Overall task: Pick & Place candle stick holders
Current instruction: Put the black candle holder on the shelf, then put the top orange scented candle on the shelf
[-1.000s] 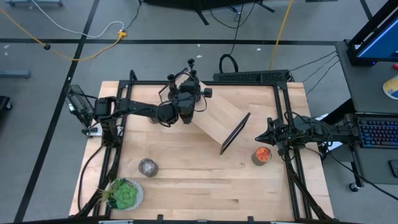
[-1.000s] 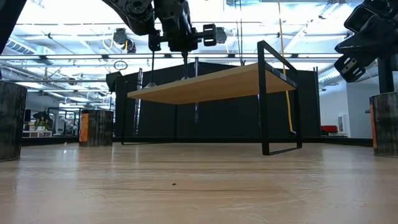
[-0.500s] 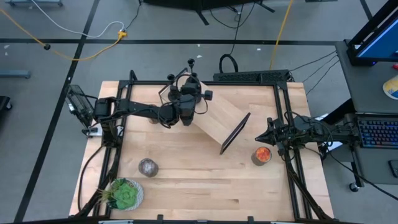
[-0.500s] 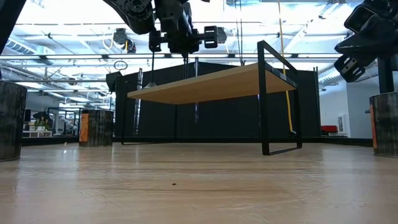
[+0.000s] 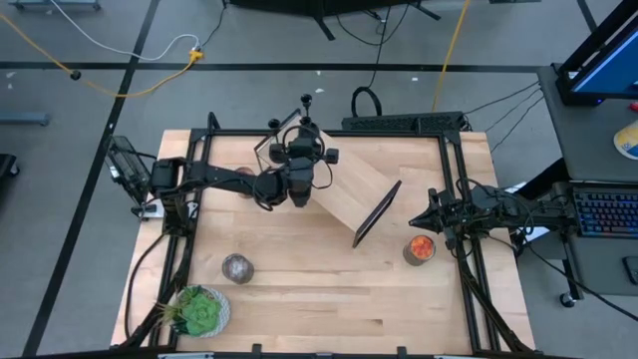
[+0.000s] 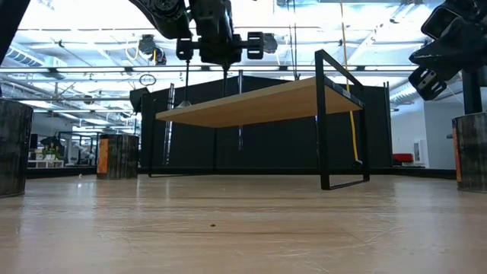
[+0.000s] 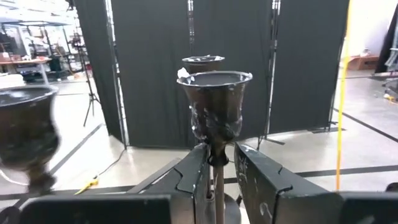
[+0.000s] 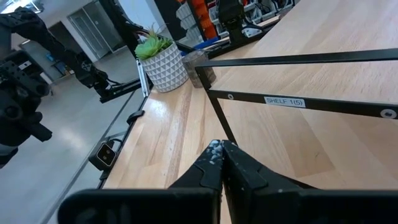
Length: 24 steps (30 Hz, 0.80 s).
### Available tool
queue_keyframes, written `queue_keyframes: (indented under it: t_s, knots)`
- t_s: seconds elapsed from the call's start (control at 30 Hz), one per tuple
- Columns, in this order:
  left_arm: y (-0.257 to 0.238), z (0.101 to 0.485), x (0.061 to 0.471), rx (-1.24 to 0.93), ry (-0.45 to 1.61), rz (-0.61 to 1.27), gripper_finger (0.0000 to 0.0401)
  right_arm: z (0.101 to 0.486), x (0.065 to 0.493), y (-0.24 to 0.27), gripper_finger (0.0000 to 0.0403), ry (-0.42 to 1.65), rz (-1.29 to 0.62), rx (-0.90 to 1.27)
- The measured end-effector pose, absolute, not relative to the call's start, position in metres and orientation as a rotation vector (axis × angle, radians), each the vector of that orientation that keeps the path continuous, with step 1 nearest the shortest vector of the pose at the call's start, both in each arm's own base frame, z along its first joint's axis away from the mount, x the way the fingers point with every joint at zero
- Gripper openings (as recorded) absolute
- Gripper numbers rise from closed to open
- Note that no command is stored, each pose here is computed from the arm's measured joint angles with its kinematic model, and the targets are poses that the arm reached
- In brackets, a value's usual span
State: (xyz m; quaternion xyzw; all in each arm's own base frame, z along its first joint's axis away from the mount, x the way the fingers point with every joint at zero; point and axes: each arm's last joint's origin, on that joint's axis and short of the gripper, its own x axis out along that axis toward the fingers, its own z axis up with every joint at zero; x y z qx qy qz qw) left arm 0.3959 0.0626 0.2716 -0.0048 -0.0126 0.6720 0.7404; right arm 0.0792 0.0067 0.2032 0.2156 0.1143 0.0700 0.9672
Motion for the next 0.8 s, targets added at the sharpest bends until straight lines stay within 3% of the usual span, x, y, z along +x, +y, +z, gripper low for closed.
queue_keyframes:
  t_s: [0.8]
  knots:
    - [0.033,0.272,0.398,-0.019,-0.031,1.451,0.0086,0.203,0.079,0.007,0.0000,0.231,0.143,0.433]
